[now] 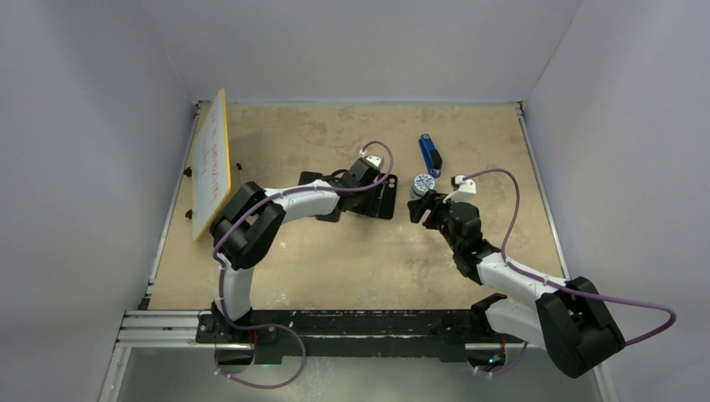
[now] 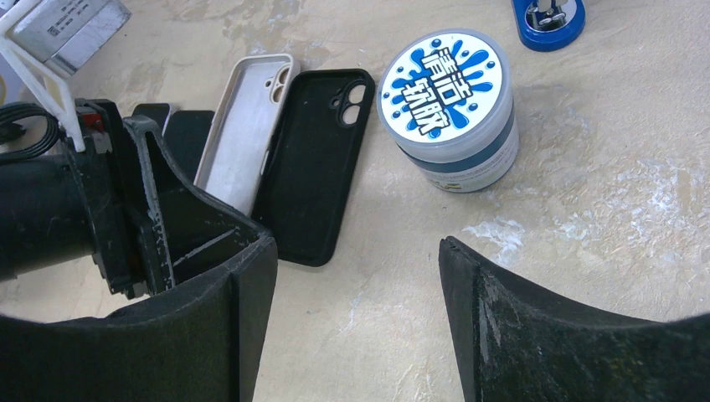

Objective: Take the phone out of the phone case
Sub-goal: Adjust the phone case at the center of the board.

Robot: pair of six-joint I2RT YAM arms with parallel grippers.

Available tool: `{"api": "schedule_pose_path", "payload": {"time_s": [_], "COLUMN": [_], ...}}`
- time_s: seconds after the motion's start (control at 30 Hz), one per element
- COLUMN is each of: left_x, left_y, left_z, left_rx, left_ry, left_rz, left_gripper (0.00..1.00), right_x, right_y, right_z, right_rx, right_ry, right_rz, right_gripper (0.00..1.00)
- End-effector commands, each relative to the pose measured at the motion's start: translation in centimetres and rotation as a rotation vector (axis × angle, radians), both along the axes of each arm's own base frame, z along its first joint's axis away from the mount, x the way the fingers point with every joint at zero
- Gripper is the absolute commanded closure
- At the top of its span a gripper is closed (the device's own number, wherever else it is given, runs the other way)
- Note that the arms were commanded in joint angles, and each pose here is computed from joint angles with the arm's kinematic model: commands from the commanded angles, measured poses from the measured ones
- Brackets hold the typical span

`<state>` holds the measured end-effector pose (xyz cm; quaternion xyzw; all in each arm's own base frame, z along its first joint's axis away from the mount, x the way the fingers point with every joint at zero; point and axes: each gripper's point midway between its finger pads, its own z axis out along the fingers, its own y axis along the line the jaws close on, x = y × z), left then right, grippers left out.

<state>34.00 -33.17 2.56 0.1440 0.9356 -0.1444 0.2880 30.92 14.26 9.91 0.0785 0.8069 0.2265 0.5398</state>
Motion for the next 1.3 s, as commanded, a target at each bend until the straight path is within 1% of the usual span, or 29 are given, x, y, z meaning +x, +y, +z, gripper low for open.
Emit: {"api": "schedule_pose_path", "payload": {"time_s": [0.0,0.4,0.53,0.73,1.0,1.27], "left_x": [-3.1,-5.3,-5.6,-5.3,-3.8,-1.9], "left_y": [0.9,0.9,0.8,0.8,0.9,-0.1], "left_z": [-0.7,0.5,0.9,1.2,3.1,5.6], "left_rx": [0.021,-0.007,-0.017,-0.018,-0.021,-0.054], "left_ry": [0.085,0.098,0.092,0.081,0.003,-0.081], "left_rz": [-0.004,-0.008,0.002,0.011,0.04,0.05], "left_gripper": [0.46,0.46,0.44,0.42,0.29,0.29], "right_x": [1.0,1.0,1.0,1.0,0.9,0.7], "right_y": [0.5,0.4,0.4,0.4,0.3,-0.2], "right_z": [1.9,1.9,1.9,1.8,2.2,2.9], "right_rx": [0.016,0.013,0.013,0.01,0.014,0.007], "right_ry": [-0.049,-0.049,-0.048,-0.048,-0.06,-0.086], "right_rz": [0.009,0.007,0.008,0.006,0.005,-0.013], "right_gripper": [0.28,0.28,0.28,0.28,0.28,0.28]}}
